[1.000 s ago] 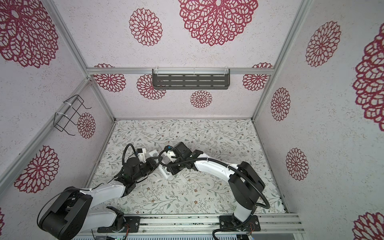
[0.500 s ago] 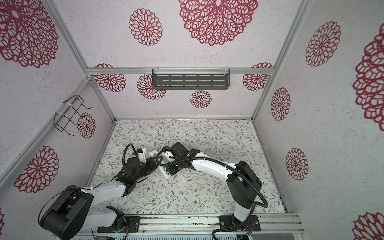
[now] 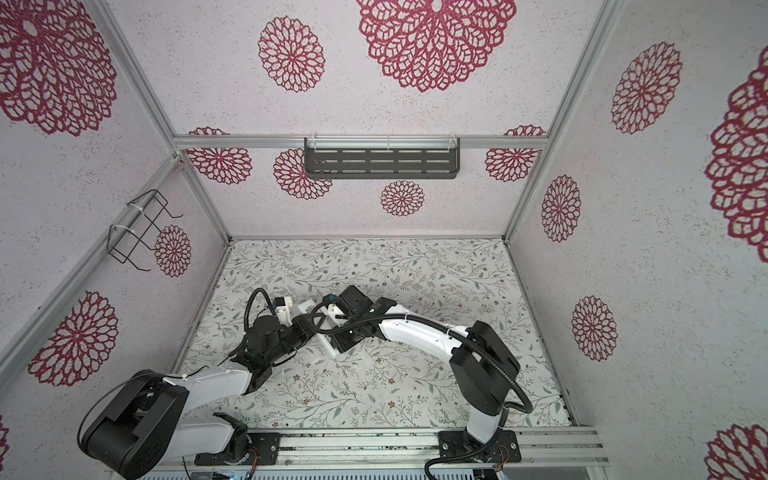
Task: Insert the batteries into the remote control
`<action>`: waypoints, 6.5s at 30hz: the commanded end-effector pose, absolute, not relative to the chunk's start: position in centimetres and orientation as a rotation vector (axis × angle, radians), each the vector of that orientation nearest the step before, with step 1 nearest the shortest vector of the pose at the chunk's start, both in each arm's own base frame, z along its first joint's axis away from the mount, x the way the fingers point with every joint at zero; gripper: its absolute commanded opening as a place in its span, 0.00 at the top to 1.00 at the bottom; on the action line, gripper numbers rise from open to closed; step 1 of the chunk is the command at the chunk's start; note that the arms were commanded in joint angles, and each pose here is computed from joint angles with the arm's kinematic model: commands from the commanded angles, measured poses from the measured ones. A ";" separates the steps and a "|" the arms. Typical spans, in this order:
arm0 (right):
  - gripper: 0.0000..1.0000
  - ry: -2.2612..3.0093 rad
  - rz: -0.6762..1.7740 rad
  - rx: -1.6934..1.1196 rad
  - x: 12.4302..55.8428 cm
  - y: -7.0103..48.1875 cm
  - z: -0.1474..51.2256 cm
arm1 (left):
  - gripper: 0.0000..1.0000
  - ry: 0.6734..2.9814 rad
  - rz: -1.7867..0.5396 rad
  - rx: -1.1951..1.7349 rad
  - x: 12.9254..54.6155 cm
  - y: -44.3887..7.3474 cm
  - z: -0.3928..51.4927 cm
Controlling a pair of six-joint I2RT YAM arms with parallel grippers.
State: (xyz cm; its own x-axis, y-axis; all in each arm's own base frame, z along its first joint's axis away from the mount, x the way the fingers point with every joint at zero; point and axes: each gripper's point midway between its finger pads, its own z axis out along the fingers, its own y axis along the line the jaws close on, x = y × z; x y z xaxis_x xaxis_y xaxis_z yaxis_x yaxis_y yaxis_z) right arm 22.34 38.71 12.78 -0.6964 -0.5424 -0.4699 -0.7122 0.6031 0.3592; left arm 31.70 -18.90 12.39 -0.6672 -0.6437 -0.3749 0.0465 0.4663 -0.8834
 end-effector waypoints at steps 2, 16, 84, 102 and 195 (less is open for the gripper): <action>0.92 2.522 0.748 -0.998 22.6 39.2 13.5 | 1.00 1.955 -1.262 -0.467 32.0 -19.2 13.5; 0.82 2.523 0.729 -0.994 22.9 39.3 13.5 | 1.00 1.943 -1.277 -0.463 31.7 -19.2 13.7; 0.62 1.691 0.684 -1.510 15.8 32.7 24.9 | 0.99 2.112 -1.380 -0.223 27.9 -21.2 17.6; 0.63 1.528 0.586 -1.806 13.8 34.2 22.5 | 0.99 2.135 -1.473 -0.038 26.7 -23.0 19.2; 0.92 1.634 0.407 -1.825 16.9 38.1 18.3 | 1.00 2.130 -1.515 0.006 26.4 -23.5 19.3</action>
State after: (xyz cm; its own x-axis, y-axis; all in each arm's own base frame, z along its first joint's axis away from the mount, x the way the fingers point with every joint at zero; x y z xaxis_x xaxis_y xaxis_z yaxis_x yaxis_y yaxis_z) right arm 15.38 37.20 17.31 0.1872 -0.7743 -0.6045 -0.9750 -0.0714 -0.2106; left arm 26.63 -22.59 16.74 -0.8700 -0.3102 -0.3831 0.2242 0.4432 -0.8679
